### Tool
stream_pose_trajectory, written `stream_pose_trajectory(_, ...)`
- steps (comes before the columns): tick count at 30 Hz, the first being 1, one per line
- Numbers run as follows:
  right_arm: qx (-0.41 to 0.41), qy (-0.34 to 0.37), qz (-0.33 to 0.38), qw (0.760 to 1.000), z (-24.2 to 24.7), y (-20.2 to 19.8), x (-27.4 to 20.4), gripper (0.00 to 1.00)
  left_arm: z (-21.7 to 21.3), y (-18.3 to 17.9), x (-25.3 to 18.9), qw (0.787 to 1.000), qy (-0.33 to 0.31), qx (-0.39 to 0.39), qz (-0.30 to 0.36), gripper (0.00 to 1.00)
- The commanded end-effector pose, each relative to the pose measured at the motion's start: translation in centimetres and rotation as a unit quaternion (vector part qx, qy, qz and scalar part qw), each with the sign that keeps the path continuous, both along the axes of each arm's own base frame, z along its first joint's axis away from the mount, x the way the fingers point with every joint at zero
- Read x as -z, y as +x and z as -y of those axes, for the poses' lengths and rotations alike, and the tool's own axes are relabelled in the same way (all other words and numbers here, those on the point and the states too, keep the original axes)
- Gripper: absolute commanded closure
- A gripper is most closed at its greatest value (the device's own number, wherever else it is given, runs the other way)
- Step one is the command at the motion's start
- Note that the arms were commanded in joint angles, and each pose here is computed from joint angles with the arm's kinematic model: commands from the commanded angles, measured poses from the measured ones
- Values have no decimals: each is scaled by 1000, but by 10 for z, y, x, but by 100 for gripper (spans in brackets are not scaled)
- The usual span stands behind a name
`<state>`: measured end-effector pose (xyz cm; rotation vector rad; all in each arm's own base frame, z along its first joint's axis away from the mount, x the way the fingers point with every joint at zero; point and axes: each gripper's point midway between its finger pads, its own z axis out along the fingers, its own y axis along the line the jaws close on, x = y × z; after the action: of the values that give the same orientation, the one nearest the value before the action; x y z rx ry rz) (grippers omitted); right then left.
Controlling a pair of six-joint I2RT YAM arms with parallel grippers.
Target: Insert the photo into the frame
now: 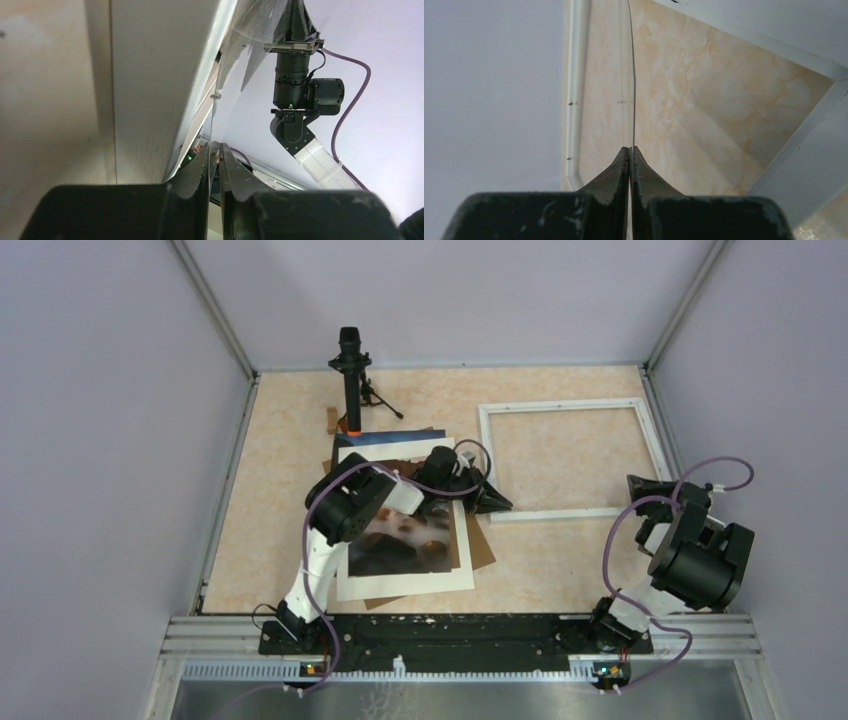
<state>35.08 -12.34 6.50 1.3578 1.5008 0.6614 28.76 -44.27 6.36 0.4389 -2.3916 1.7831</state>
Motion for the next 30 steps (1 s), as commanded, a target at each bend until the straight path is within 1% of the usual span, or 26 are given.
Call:
stream_pose_trajectory(1,12,-25,22,999,7,3,-10,100,7,9,-6,1000,-11,5,19,85)
stream_pose_trajectory(17,19,-25,29,999,7,1,-11,100,12,18,-1,1000,-7,2,20,87)
stream_pose_trajectory(23,13,-22,28,999,5,3,-9,100,7,18,2,1000,0,0,16,87)
stream_pose_trajectory(25,10,-21,28,999,4,4,-9,100,4,17,3,1000,4,1,17,85)
stream_pose_trajectory(29,6,-20,29,999,2,6,-8,100,0,13,2,1000,14,7,20,83)
stream_pose_trajectory(30,5,-19,29,999,1,7,-8,99,-1,11,0,1000,16,8,21,79)
